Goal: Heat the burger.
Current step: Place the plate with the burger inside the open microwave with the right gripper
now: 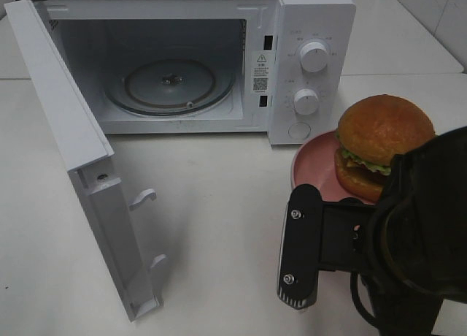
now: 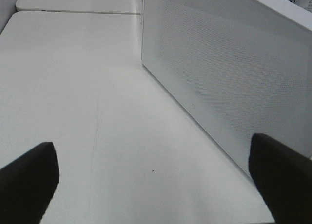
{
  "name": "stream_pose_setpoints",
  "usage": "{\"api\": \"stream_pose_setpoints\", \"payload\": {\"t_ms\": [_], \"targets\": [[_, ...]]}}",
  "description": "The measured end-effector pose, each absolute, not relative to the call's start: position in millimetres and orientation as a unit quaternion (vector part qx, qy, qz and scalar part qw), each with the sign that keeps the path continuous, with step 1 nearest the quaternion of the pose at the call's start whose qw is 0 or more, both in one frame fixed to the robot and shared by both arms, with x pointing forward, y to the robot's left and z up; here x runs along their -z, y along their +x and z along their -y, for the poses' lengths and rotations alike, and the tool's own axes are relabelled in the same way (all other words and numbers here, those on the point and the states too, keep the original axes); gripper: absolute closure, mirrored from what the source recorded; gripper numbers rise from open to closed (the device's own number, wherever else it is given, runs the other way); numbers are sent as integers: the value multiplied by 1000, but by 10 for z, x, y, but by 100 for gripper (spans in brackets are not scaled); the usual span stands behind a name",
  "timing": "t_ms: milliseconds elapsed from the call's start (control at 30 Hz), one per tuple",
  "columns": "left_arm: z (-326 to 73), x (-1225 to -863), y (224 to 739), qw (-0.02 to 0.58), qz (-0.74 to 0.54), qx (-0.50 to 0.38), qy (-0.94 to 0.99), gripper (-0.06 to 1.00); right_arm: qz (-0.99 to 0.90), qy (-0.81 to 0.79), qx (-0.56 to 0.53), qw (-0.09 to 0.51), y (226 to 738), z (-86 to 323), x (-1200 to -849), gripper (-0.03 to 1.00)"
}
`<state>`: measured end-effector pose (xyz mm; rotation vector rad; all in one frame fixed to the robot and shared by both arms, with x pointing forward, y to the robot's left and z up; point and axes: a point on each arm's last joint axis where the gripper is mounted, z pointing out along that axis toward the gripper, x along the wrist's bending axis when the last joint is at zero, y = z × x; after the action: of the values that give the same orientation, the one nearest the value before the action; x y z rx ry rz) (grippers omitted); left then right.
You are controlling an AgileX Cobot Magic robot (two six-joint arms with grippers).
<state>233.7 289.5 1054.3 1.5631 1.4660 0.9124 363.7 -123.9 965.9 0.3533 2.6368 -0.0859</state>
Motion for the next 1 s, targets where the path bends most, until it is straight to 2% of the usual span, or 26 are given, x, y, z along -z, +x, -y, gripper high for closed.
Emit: {"api": "stream_pose_setpoints", "payload": {"t_ms": [733, 1000], "targets": [[-2895, -10543, 2337, 395, -578, -360, 616, -3, -968, -38, -7, 250, 3666, 1101, -9663, 91], [-2895, -10543, 2337, 395, -578, -360, 616, -3, -964, -79, -11, 253, 3865, 1175, -9664, 91]]}}
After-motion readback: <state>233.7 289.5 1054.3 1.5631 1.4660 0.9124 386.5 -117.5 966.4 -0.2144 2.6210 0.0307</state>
